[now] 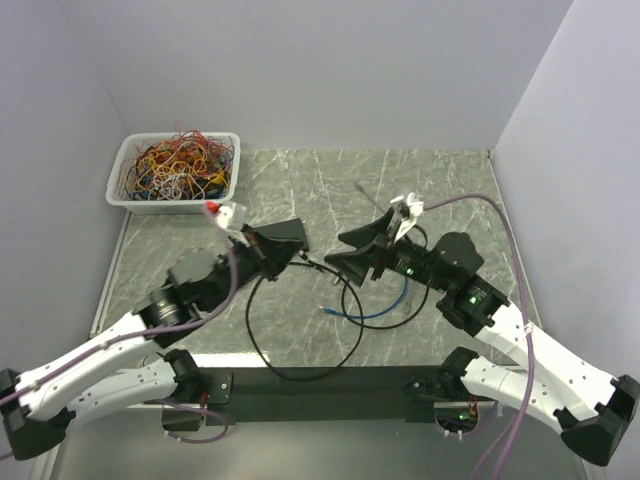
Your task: Insert the plug into the switch port
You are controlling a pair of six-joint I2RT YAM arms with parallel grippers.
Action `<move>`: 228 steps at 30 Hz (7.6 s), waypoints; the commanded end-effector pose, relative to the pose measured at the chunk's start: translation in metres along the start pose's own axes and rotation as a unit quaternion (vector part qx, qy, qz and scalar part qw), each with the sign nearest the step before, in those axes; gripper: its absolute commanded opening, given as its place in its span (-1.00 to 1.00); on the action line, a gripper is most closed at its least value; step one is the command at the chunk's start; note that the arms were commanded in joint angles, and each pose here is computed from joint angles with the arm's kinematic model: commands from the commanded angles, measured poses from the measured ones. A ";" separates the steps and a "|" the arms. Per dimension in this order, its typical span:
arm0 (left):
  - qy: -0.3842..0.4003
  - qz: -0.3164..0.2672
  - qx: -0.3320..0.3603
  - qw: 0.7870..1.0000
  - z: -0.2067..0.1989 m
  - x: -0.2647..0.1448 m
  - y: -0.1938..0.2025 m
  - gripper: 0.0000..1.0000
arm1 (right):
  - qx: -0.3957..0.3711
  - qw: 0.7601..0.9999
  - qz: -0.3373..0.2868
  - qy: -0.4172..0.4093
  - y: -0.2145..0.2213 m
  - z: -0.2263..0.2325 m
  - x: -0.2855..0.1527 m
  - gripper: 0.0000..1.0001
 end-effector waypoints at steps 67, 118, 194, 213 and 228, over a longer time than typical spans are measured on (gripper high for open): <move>-0.115 0.007 -0.002 0.993 0.034 -0.046 0.011 0.98 | 0.063 0.998 -0.003 -0.011 -0.024 -0.014 0.013 -1.00; -0.253 0.172 -0.050 0.951 0.052 0.043 0.083 0.85 | -0.065 0.956 -0.160 0.236 -0.185 -0.049 -0.001 -1.00; -0.411 0.124 -0.260 0.865 0.253 -0.042 0.133 0.90 | -0.087 0.870 0.427 0.229 0.240 -0.095 0.154 -1.00; -0.371 0.139 -0.286 0.873 0.236 -0.023 0.147 0.90 | -0.136 0.865 0.426 0.227 0.233 -0.072 0.145 -1.00; -0.337 0.142 -0.286 0.886 0.210 -0.022 0.163 0.88 | -0.131 0.863 0.435 0.222 0.237 -0.058 0.131 -1.00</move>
Point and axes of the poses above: each gripper's point midway between its finger pads, its own x axis out along the fingers, its own z axis along the line the jaws close on, y = z × x, the point moved 8 cm from there along -x, back along the fingers, and after that the axes turned 12 degrees about x, right-handed, at the moved point
